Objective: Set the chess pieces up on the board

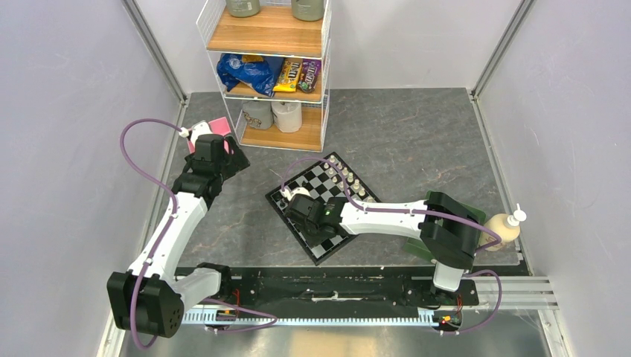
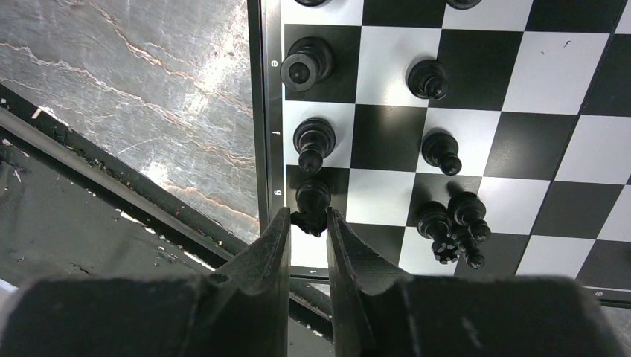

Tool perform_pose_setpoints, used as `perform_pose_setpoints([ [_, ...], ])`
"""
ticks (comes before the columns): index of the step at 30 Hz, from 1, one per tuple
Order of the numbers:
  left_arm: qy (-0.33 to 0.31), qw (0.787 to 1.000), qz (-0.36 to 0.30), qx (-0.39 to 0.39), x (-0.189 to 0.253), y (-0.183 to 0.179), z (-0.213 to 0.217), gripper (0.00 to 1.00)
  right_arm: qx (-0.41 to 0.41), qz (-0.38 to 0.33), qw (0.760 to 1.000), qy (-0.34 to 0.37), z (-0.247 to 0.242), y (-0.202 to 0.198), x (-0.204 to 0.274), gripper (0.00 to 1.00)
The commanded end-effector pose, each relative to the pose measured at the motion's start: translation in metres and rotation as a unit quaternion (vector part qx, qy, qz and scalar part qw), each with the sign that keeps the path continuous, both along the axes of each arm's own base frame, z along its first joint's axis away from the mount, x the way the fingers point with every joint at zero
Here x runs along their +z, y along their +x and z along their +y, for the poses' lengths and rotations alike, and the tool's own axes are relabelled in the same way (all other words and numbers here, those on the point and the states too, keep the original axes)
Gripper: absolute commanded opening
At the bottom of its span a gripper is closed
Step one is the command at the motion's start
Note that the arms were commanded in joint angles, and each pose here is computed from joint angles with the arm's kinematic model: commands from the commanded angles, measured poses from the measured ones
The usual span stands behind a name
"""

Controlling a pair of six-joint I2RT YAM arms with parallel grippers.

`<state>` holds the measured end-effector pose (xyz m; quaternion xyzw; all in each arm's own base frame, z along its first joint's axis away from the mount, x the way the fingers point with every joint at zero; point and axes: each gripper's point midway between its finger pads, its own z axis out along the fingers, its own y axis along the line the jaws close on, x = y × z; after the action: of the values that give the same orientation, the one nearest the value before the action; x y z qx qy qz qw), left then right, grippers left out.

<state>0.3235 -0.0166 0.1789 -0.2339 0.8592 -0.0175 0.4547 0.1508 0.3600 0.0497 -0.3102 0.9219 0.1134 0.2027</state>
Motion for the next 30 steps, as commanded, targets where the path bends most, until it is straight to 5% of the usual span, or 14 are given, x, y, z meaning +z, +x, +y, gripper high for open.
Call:
perform_pose_setpoints([
  [1, 0.01, 1.0, -0.019, -0.001, 0.011, 0.003, 0.004, 1.0, -0.008, -0.014, 1.0, 0.021, 0.015, 0.007, 0.011, 0.27],
  [11, 0.009, 1.0, -0.019, -0.002, 0.01, 0.003, 0.004, 1.0, -0.003, -0.023, 0.999, 0.026, 0.013, 0.009, 0.023, 0.43],
  [22, 0.006, 1.0, -0.019, -0.003, 0.01, 0.003, 0.003, 1.0, -0.047, -0.109, 0.992, 0.042, -0.021, 0.04, 0.074, 0.49],
  [30, 0.006, 1.0, -0.019, -0.003, 0.01, 0.002, 0.003, 1.0, -0.095, -0.058, 0.993, 0.035, -0.047, 0.045, 0.058, 0.48],
])
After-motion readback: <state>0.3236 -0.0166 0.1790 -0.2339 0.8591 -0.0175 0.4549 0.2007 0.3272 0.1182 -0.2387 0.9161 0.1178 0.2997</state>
